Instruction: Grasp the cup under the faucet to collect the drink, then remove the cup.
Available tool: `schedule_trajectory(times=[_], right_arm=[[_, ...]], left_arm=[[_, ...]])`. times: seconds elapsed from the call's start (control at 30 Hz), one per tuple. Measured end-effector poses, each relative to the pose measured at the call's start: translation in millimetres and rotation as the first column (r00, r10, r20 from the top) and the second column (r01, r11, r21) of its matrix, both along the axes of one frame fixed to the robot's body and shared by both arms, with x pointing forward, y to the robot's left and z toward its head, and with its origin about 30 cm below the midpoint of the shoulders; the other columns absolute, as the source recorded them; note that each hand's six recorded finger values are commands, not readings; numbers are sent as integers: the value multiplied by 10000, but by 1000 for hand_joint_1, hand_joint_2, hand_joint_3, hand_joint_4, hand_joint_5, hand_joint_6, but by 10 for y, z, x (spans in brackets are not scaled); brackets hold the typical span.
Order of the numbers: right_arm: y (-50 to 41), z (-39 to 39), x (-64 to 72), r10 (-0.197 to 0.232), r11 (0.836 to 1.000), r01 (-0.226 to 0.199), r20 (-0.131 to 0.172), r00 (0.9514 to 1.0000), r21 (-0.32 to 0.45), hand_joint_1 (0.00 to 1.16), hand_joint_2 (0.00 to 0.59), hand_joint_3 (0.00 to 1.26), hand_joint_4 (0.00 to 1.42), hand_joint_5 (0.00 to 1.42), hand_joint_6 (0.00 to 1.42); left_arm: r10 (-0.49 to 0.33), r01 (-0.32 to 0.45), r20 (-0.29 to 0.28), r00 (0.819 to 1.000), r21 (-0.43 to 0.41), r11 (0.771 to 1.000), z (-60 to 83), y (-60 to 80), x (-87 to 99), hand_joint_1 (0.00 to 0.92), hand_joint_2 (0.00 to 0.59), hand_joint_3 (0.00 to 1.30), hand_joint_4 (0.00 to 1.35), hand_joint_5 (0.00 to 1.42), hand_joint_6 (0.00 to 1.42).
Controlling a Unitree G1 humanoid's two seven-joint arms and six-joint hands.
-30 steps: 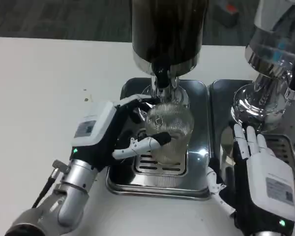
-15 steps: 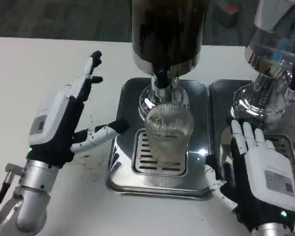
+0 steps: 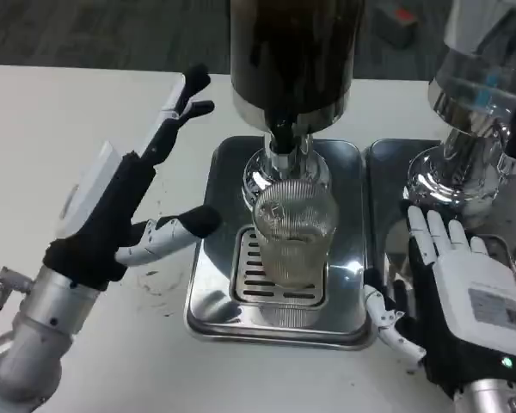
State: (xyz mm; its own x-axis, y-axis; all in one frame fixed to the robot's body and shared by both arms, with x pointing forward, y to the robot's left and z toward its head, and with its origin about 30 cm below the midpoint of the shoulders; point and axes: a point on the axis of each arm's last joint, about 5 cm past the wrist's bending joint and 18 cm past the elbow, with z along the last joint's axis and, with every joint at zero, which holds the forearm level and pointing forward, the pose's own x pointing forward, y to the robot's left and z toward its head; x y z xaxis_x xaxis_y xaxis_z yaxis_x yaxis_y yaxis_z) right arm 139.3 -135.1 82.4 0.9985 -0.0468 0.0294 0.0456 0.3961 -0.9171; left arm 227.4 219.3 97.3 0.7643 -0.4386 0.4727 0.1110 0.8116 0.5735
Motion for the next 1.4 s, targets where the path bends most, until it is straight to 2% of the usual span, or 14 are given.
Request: schedule_trajectory(times=[0.13, 0.23, 0.37, 0.6, 0.93, 1.1, 1.4], right_arm=[[0, 3, -3, 4, 10000, -4, 11, 10000, 7, 216, 457, 12, 0, 0, 38], [3, 0, -8, 1, 10000, -1, 1, 10000, 29, 216, 458, 14, 0, 0, 42], [12, -11, -26, -84, 9999, 84, 26, 10000, 93, 220, 455, 14, 0, 0, 44], [34, -30, -60, -265, 9993, 263, 64, 9996, 247, 216, 456, 14, 0, 0, 41], [77, -47, -94, -589, 9970, 585, 65, 9982, 509, 213, 459, 14, 0, 0, 34], [80, -51, -103, -656, 9964, 655, 15, 9978, 534, 212, 459, 14, 0, 0, 37], [84, -41, -90, -650, 9964, 645, 81, 9979, 555, 222, 454, 14, 0, 0, 45]], left_arm=[[-479, 481, 61, 9988, -506, 9976, 74, -21, 17, 0, 70, 0, 0, 185, 136], [-754, 740, -152, 9970, -740, 9945, 73, -57, 34, 0, 76, 0, 0, 189, 131], [-1141, 1118, -309, 9930, -679, 9914, 97, -121, 109, 0, 78, 19, 0, 186, 131], [-1788, 1776, -158, 9838, -596, 9823, 177, -272, 250, 0, 83, 38, 0, 196, 133], [-2483, 2481, -270, 9683, -108, 9687, 202, -378, 306, 0, 84, 86, 0, 223, 139], [-2753, 2753, 68, 9613, 39, 9613, 259, -410, 300, 0, 90, 105, 0, 234, 148], [-2857, 2814, 357, 9577, 937, 9550, 299, -385, 238, 0, 92, 114, 0, 244, 154]])
